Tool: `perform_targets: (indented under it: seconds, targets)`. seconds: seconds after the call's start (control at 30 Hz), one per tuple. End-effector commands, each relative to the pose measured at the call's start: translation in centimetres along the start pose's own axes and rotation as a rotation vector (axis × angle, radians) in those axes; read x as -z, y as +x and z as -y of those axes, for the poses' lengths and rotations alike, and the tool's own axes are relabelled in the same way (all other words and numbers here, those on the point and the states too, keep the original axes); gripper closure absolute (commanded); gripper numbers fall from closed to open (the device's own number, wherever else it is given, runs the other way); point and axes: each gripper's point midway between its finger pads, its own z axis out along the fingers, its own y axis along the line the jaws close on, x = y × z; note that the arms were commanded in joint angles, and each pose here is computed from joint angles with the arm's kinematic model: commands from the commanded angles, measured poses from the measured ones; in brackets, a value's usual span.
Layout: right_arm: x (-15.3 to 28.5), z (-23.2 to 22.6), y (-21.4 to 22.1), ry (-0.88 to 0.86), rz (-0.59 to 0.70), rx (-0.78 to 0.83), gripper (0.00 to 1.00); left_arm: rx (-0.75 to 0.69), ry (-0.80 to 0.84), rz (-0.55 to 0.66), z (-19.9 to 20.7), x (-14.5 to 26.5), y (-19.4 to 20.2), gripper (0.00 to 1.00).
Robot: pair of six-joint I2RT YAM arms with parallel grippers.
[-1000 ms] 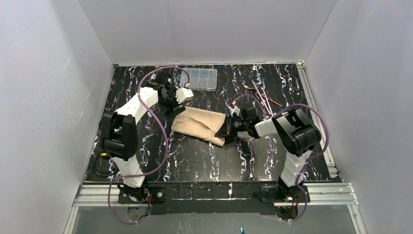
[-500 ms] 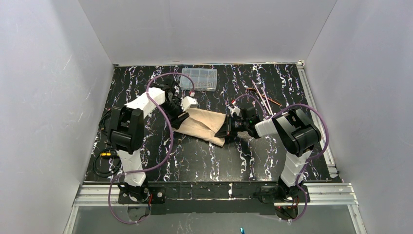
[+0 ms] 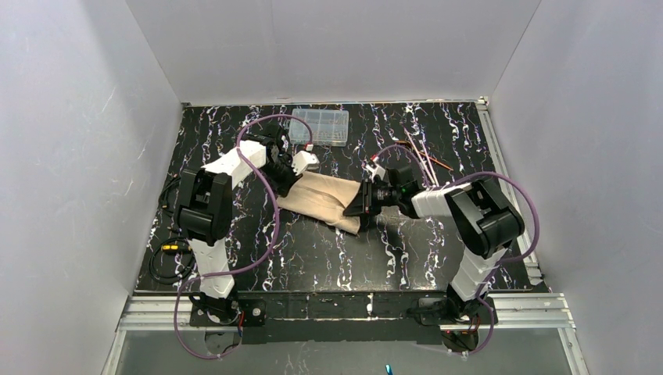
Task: Fold the napkin into a case and place the utensils inside
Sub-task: Rotate the 2/3-rectangle-folded napkin at the center of the board.
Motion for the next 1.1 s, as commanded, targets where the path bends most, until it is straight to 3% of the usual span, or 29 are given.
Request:
perform_targets:
  seconds: [0.0,0.27,0.4,0.6,0.73,0.87,1.07]
  targets:
    - [1.1,-4.6,-3.4,-0.064,0.036,0.115,0.71,-0.004,-0.06,0.033,-0.8,0.8,-1.1,1.0]
    - [0.1,-5.0,-8.3,0.024,0.052,0.236,0.6,0.004,-0.09,0.015,-1.5,-0.2,-0.9,1.0]
    - [-1.3,-2.7,-9.6,0.093,0.041,0.26,0.65,-0.002,-0.094,0.01,-1.6,-0.7,-1.1,1.0]
    - [-2.4,2.5,-7.8,0.221,0.0,0.216,0.73,-0.031,-0.115,-0.006,-1.5,-1.7,-1.2,1.0]
    - [-2.1,4.9,-6.3,0.299,-0.022,0.185,0.77,-0.021,-0.169,-0.01,-2.2,-1.8,-1.3,0.81]
    - [-1.4,3.4,-6.7,0.271,0.01,0.198,0.78,-0.001,-0.203,0.017,-2.7,-1.0,-2.2,0.65]
    - [0.4,-1.2,-10.7,0.227,0.108,0.266,0.73,0.038,-0.25,0.052,-3.0,2.1,-3.3,0.24]
